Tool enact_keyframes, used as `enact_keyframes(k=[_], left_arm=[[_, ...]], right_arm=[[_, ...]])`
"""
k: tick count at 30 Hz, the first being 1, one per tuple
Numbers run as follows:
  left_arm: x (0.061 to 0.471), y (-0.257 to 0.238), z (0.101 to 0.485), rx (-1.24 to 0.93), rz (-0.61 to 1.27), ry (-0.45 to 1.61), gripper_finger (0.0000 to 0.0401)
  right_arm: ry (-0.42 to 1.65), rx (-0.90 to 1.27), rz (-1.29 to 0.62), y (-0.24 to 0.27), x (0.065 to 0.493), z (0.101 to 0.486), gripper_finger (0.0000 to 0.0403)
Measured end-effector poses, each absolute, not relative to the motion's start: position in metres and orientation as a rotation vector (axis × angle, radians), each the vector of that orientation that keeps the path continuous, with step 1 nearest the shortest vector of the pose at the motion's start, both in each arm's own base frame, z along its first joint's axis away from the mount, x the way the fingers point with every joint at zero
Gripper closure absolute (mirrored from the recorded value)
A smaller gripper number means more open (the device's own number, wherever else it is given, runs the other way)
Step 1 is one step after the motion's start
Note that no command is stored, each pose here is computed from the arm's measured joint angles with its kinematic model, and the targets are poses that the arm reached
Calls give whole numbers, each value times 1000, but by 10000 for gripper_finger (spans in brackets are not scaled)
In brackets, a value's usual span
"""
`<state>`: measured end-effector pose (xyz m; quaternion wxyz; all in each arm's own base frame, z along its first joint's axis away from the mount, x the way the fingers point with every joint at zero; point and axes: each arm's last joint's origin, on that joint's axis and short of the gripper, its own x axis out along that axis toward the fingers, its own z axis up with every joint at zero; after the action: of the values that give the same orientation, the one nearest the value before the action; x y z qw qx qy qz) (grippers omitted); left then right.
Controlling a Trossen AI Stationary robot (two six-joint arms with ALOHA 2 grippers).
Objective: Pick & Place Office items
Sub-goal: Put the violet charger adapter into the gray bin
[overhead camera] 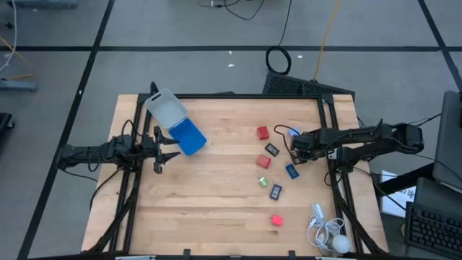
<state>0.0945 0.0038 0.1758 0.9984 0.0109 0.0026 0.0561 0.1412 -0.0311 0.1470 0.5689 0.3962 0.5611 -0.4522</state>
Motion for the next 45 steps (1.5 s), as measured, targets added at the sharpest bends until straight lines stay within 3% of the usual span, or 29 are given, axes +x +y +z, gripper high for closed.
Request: enact_keyframes(k=[16, 28, 36, 45], left_arm=[[95, 4, 176, 22, 112, 5, 187], [95, 4, 176, 22, 112, 5, 187], [95, 4, 176, 22, 112, 5, 187], [95, 4, 176, 22, 112, 5, 187]], right_arm=[[1289, 909, -1017, -31, 146, 147, 262], [1218, 782, -864, -33, 154, 152, 271], [884, 670, -637, -38, 174, 176, 272], [325, 169, -276, -44, 217, 225, 272]])
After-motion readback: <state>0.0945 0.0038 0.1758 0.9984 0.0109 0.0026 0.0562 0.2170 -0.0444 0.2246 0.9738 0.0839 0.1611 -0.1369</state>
